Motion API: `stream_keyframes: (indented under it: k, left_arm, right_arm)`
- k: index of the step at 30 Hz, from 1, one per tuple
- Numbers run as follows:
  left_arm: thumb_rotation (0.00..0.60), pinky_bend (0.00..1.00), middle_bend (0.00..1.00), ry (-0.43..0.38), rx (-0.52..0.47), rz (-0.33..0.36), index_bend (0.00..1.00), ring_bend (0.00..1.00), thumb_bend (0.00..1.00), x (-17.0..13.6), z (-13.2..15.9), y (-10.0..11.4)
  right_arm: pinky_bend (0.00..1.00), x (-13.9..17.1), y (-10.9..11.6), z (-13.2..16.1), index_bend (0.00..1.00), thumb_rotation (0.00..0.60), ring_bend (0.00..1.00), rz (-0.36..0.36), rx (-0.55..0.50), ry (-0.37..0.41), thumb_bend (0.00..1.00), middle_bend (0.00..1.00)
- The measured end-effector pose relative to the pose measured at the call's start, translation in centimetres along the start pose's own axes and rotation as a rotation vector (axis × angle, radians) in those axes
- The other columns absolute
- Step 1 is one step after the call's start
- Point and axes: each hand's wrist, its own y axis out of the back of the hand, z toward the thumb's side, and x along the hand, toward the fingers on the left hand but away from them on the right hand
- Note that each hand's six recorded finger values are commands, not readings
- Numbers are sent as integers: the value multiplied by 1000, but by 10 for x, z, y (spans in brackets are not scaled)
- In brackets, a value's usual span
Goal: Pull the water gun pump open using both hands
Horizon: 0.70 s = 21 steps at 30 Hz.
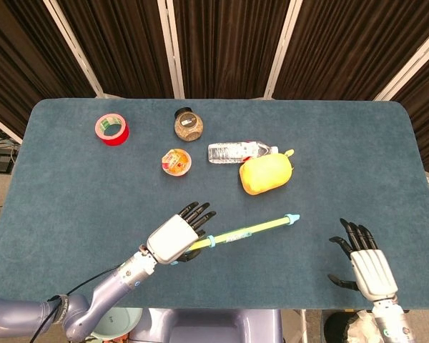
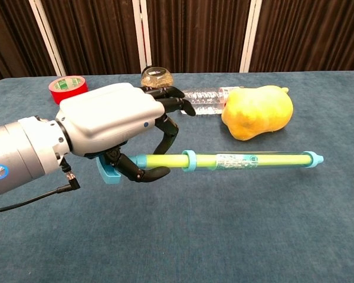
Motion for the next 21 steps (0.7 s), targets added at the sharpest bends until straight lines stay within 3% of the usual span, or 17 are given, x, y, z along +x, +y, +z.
stream_keyframes:
  k: [6, 21]
  left_arm:
    - [600, 145, 114, -7, -1, -3, 606, 24, 395, 2, 0, 1]
    - [600, 145, 114, -26, -12, 13, 606, 24, 394, 3, 7, 8]
  right_arm:
    - [65, -20, -8, 17, 327, 600, 41, 26, -58, -44, 188, 40]
    - [65, -53, -24, 58, 406, 600, 46, 38, -95, -51, 273, 50]
